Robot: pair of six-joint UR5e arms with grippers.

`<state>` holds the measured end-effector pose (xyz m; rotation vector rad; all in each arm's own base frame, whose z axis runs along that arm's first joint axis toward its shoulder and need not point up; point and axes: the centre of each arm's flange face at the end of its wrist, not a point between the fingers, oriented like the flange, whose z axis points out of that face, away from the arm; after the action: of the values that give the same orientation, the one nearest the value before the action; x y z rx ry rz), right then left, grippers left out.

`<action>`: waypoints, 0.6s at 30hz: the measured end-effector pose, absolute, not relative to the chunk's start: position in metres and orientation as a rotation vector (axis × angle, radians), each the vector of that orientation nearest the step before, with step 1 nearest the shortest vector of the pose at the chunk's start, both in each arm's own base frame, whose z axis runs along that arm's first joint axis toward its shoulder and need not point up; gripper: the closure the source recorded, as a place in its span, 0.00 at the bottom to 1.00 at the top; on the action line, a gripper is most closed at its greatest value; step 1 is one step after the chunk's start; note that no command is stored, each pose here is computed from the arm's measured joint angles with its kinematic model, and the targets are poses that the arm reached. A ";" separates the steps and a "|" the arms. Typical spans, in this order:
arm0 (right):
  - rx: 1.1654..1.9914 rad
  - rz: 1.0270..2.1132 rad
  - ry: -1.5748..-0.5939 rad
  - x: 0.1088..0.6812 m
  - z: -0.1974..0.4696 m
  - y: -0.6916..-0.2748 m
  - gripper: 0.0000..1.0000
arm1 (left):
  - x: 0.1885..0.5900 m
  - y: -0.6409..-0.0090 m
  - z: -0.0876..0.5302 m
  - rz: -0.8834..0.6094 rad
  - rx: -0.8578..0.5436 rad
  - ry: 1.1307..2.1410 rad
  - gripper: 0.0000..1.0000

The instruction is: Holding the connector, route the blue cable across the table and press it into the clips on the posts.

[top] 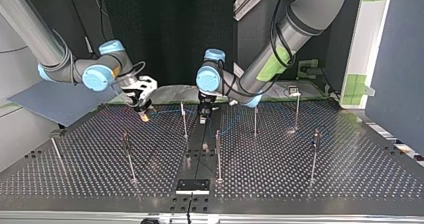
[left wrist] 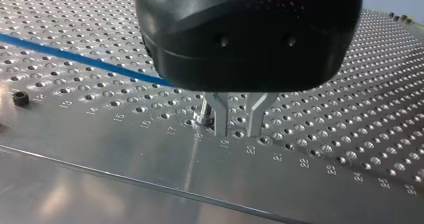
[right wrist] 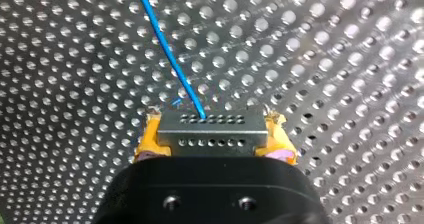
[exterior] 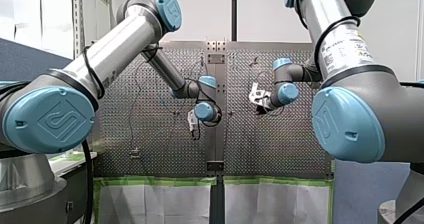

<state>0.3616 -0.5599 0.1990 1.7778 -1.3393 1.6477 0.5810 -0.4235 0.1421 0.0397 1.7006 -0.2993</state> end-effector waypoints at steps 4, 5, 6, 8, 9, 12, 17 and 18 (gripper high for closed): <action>1.768 1.655 -1.335 0.357 0.203 -0.566 1.00 | 0.580 -0.425 0.143 -0.293 0.049 1.705 0.73; 1.767 1.656 -1.334 0.357 0.203 -0.567 1.00 | 0.580 -0.425 0.144 -0.292 0.050 1.705 0.73; 1.767 1.657 -1.334 0.356 0.203 -0.567 1.00 | 0.581 -0.426 0.144 -0.292 0.052 1.705 0.73; 1.768 1.658 -1.333 0.355 0.203 -0.568 1.00 | 0.581 -0.427 0.145 -0.293 0.054 1.704 0.53; 1.768 1.658 -1.333 0.355 0.203 -0.568 1.00 | 0.580 -0.428 0.146 -0.293 0.055 1.703 0.53; 1.769 1.657 -1.332 0.355 0.202 -0.569 1.00 | 0.579 -0.430 0.147 -0.288 0.067 1.708 0.27; 1.770 1.655 -1.334 0.354 0.201 -0.569 1.00 | 0.572 -0.433 0.145 -0.265 0.102 1.733 0.00; 1.770 1.655 -1.335 0.354 0.201 -0.569 1.00 | 0.571 -0.433 0.144 -0.257 0.113 1.743 0.00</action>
<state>0.3540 -0.5689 0.2011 1.7695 -1.3355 1.6547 0.5706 -0.4333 0.1441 0.1126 1.7427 -0.2572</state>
